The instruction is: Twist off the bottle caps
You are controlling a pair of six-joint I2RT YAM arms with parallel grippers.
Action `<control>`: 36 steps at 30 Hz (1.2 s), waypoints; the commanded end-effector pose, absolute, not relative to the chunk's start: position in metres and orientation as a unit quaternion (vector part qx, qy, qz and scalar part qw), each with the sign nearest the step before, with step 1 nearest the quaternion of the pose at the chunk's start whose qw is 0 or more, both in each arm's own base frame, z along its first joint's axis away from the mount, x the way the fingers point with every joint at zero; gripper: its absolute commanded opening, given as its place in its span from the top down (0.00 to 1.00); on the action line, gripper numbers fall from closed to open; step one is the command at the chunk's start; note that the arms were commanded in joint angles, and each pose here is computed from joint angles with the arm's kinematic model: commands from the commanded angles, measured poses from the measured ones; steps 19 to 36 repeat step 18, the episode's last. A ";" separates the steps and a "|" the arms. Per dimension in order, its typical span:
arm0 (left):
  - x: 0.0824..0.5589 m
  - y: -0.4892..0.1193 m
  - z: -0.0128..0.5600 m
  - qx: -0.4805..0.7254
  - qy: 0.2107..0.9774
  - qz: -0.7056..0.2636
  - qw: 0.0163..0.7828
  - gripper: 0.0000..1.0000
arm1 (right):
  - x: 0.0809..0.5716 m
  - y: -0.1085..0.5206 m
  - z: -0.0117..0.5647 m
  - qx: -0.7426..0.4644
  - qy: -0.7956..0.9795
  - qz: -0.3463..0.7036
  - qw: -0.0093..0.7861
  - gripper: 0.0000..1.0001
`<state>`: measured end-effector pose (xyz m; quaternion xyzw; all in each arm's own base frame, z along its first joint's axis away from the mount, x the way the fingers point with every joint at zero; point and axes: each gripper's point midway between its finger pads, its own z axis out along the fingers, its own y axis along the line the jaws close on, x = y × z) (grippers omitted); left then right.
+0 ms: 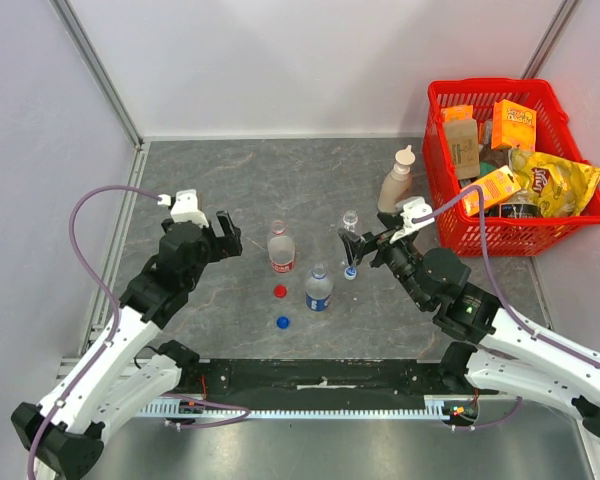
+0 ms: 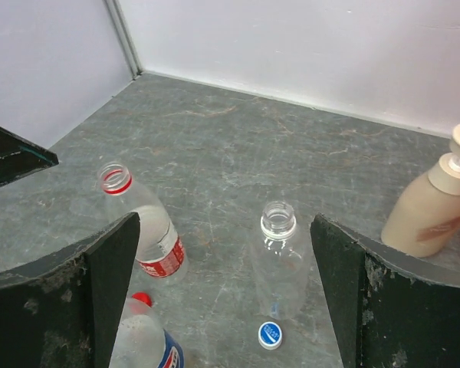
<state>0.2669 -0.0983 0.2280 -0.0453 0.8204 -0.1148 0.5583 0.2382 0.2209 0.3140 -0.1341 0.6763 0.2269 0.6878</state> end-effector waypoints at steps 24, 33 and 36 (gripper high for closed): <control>0.283 -0.078 0.210 -0.107 0.819 -0.053 0.561 0.00 | 0.280 0.175 0.301 -0.062 0.714 0.209 0.665 0.02; 0.283 -0.078 0.210 -0.107 0.819 -0.053 0.561 0.00 | 0.280 0.175 0.301 -0.062 0.714 0.209 0.665 0.02; 0.283 -0.078 0.210 -0.107 0.819 -0.053 0.561 0.00 | 0.280 0.175 0.301 -0.062 0.714 0.209 0.665 0.02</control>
